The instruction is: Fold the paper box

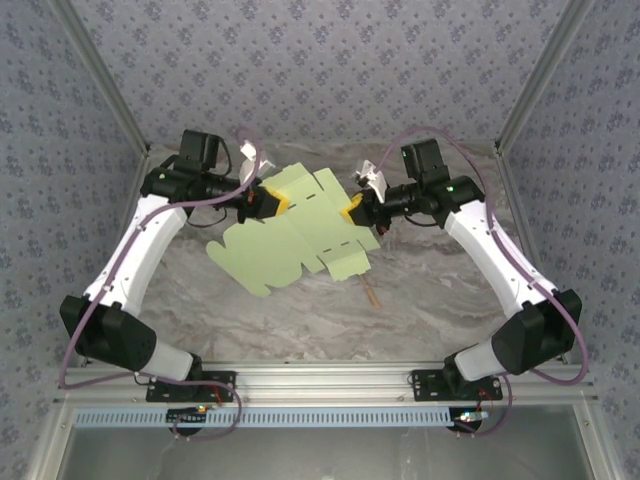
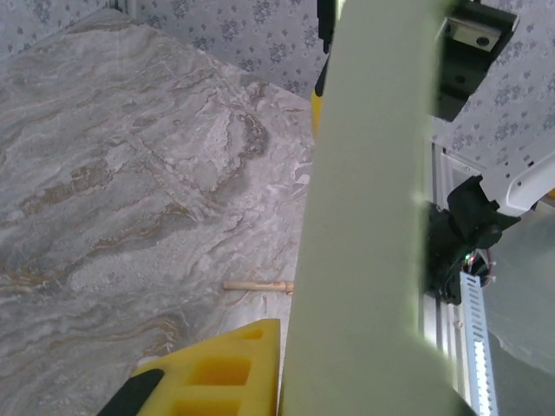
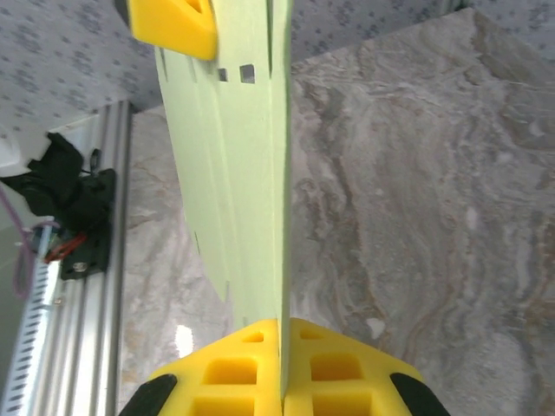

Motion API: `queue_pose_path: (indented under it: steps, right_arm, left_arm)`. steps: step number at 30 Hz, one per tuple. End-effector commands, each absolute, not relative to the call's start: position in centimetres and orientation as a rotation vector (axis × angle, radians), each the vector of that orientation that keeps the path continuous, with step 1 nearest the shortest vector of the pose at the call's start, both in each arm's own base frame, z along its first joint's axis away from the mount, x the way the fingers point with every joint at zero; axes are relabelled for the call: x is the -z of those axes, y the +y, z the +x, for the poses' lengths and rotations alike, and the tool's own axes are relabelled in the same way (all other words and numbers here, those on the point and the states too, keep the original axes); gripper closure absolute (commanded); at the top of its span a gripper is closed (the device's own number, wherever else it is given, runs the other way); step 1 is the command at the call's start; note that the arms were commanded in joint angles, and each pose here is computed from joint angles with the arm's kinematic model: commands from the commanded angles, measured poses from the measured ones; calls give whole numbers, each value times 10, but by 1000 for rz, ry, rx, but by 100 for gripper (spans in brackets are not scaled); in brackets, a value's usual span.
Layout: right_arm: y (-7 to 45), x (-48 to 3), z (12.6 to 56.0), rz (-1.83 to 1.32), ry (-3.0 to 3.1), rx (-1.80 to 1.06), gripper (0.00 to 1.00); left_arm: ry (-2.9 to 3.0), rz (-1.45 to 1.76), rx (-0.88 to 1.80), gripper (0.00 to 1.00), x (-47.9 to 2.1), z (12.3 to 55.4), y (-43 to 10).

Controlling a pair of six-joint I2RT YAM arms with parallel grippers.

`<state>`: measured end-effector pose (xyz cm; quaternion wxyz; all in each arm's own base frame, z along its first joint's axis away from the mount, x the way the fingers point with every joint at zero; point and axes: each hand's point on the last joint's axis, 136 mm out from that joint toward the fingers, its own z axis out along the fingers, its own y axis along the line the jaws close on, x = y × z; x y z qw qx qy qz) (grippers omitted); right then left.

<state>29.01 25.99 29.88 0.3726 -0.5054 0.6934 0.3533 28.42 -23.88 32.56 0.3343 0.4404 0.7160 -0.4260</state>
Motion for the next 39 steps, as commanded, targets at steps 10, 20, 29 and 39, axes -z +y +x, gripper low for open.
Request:
queue_pose_path:
  steps: [10, 20, 29, 39]
  right_arm:
    - [265, -299, 335, -1163, 1781, -353, 100]
    - [276, -292, 361, -970, 1743, 76, 99]
    - [298, -269, 370, -941, 1716, 349, 99]
    - [297, -258, 365, -989, 1764, 209, 100]
  left_arm:
    - [2014, 877, 1167, 93, -326, 291, -233]
    - [2122, 607, 1206, 95, -318, 322, -226]
    - [2166, 519, 1227, 95, -309, 331, -224]
    - [2223, 384, 1125, 94, -291, 344, -197]
